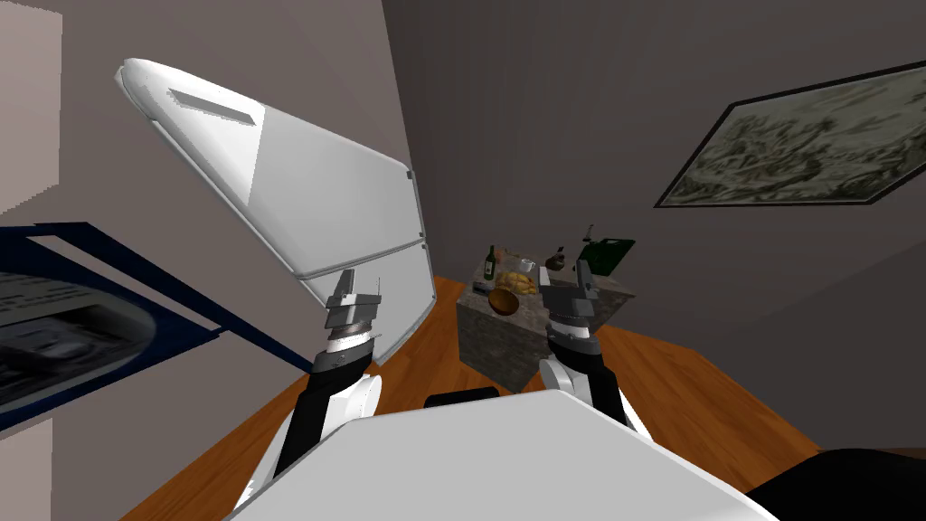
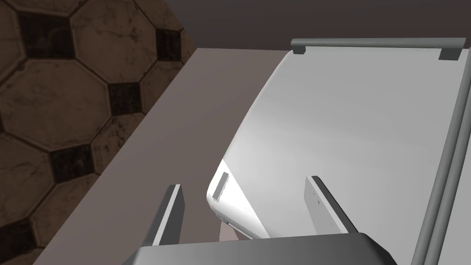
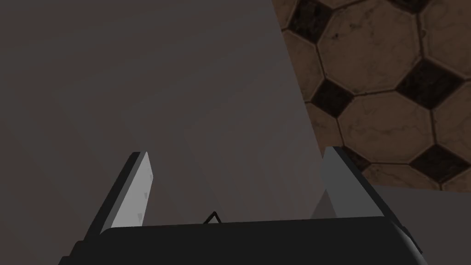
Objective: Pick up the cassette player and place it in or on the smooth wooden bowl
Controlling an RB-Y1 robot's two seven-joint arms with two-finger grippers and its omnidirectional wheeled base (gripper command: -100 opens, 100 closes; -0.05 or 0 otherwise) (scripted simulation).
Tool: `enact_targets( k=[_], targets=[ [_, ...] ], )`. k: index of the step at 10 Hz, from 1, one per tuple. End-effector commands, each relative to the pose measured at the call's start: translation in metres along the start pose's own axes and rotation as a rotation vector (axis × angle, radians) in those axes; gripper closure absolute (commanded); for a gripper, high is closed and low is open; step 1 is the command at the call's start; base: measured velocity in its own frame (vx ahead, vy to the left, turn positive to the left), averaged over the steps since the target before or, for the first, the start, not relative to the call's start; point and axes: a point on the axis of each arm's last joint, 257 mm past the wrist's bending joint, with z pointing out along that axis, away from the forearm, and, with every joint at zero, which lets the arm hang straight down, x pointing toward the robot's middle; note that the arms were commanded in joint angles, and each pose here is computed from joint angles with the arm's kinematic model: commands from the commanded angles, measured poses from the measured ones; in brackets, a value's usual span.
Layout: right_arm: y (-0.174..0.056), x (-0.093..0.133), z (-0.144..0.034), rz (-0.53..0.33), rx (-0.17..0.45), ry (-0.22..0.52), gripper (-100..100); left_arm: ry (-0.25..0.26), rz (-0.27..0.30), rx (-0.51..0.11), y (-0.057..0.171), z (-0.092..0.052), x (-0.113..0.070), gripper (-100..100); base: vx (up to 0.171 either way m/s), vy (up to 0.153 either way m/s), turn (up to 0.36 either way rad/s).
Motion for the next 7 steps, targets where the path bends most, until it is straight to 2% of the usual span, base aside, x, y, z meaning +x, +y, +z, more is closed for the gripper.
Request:
enact_targets(
  k=[1,7],
  targets=[
    [-0.003,0.003,-0.001,-0.011,0.007,0.029,-100,0.000,0.000,0.000,0.000,0.000,0.000,0,-0.009,0.017,0.031],
    [-0.029,0.020,-0.012,-0.086,0.057,0.201,-100,0.000,0.000,0.000,0.000,0.000,0.000,0,-0.025,0.053,0.066]
  ],
)
